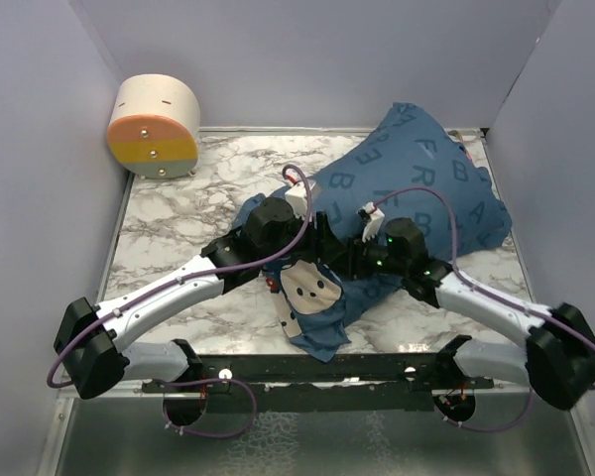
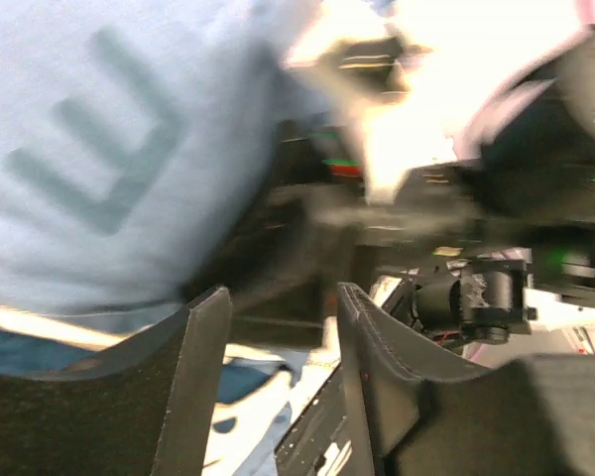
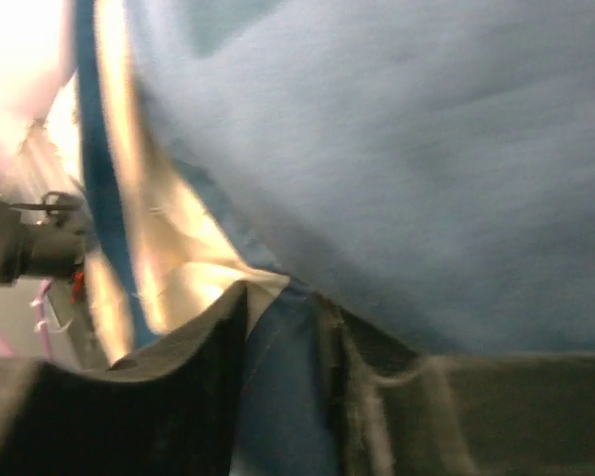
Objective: Put the pillow into the pillowcase
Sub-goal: Stuff the pillow into the pillowcase.
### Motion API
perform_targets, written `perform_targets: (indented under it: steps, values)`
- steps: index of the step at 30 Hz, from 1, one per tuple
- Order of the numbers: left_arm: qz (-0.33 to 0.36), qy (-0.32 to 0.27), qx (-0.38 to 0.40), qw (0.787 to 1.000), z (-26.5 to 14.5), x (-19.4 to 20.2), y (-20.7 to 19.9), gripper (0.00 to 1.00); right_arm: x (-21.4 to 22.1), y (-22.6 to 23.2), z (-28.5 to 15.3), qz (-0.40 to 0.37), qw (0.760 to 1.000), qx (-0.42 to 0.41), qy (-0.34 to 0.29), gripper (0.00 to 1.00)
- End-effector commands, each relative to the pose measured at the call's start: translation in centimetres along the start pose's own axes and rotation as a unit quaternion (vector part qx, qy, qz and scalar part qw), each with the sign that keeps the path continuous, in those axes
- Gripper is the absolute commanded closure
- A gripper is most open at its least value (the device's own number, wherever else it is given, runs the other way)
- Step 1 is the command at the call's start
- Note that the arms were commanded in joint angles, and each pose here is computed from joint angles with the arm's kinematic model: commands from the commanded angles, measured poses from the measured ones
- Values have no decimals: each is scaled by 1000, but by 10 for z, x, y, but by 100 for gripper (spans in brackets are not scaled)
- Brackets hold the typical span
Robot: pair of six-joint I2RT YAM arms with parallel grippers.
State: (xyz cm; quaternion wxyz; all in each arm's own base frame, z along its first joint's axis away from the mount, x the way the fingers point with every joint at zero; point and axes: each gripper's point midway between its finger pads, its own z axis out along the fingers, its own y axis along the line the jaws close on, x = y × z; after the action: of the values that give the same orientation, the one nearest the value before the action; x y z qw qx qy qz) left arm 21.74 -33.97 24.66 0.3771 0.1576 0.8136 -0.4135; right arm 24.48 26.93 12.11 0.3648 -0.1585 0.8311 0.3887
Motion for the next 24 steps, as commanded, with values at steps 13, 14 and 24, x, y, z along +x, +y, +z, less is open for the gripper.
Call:
perform_targets:
  steps: [13,14,24]
  values:
    - [-14,-152,12,988,-92,-18,27,68,-88,101,-109,-176,970,-110,-127,33]
    - [-20,-141,7,990,-89,-12,32,75,-84,96,-105,-172,973,-101,-113,33]
    - [-54,-104,15,993,-41,6,51,67,-47,8,-61,-115,988,101,14,36]
